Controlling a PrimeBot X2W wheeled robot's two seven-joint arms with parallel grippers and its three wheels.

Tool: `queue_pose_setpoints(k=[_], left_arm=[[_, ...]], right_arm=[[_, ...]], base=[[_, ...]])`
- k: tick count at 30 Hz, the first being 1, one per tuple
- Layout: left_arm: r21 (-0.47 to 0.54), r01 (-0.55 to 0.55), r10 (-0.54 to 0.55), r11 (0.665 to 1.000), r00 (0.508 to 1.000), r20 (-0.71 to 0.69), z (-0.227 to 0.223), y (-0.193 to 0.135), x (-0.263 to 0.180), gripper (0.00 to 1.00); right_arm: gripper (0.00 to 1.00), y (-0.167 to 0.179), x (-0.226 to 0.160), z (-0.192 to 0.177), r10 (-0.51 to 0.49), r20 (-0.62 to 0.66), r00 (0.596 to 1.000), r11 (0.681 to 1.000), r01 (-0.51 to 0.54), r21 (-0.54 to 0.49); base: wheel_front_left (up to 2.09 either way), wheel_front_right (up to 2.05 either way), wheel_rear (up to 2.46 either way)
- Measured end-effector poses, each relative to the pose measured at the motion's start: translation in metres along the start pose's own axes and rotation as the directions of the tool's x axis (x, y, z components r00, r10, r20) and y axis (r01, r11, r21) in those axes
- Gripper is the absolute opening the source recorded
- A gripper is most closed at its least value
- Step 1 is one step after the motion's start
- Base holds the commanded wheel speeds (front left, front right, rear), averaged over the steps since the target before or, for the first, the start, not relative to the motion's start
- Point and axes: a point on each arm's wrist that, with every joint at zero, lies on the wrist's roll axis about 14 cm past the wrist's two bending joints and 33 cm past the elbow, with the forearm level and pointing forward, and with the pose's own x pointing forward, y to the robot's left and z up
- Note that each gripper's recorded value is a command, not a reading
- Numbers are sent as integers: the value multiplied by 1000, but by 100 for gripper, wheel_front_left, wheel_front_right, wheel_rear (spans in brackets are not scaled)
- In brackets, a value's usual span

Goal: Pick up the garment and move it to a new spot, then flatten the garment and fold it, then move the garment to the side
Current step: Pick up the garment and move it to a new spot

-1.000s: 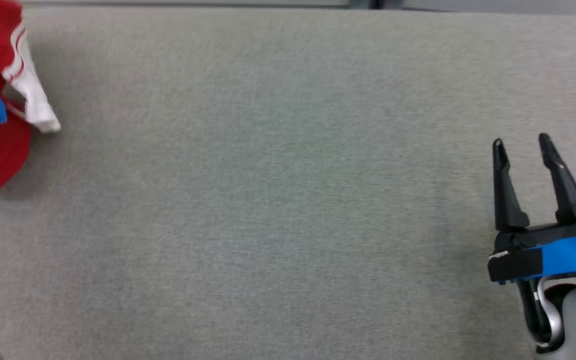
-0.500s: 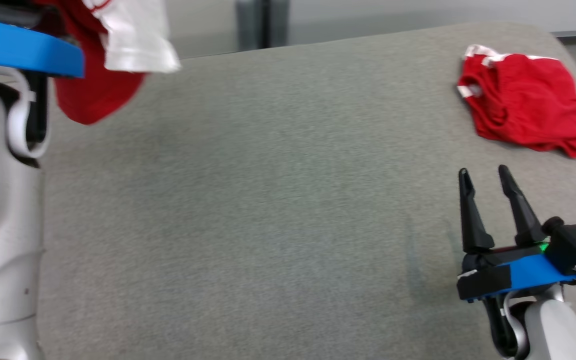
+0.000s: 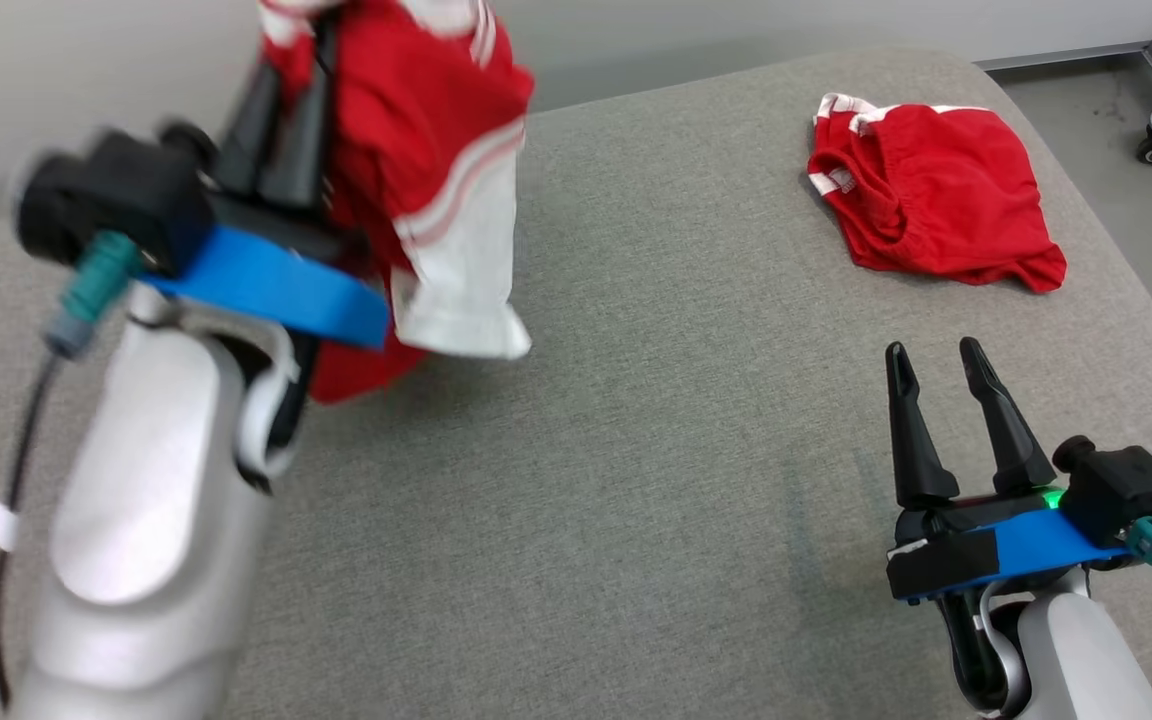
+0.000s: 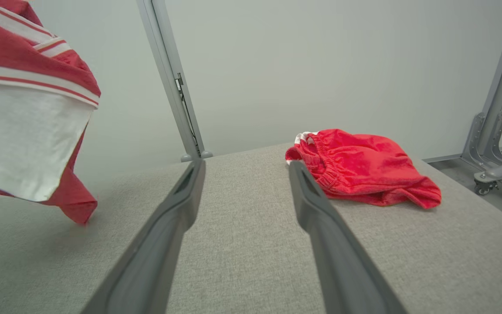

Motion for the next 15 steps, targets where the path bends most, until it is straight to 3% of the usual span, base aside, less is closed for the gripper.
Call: queue_pose_setpoints(k=[7, 15], left_arm=[[-116, -22, -1, 993, 980, -200, -78, -25, -51, 0], [-204, -39, -48, 978, 915, -402, -142, -66, -117, 0]], right_arm=[[100, 6, 5, -2, 18, 1, 1000, 1000, -18, 0], [100, 14, 9, -4, 42, 1, 999, 999, -42, -6]], base=[[0, 0, 0], [0, 0, 0]])
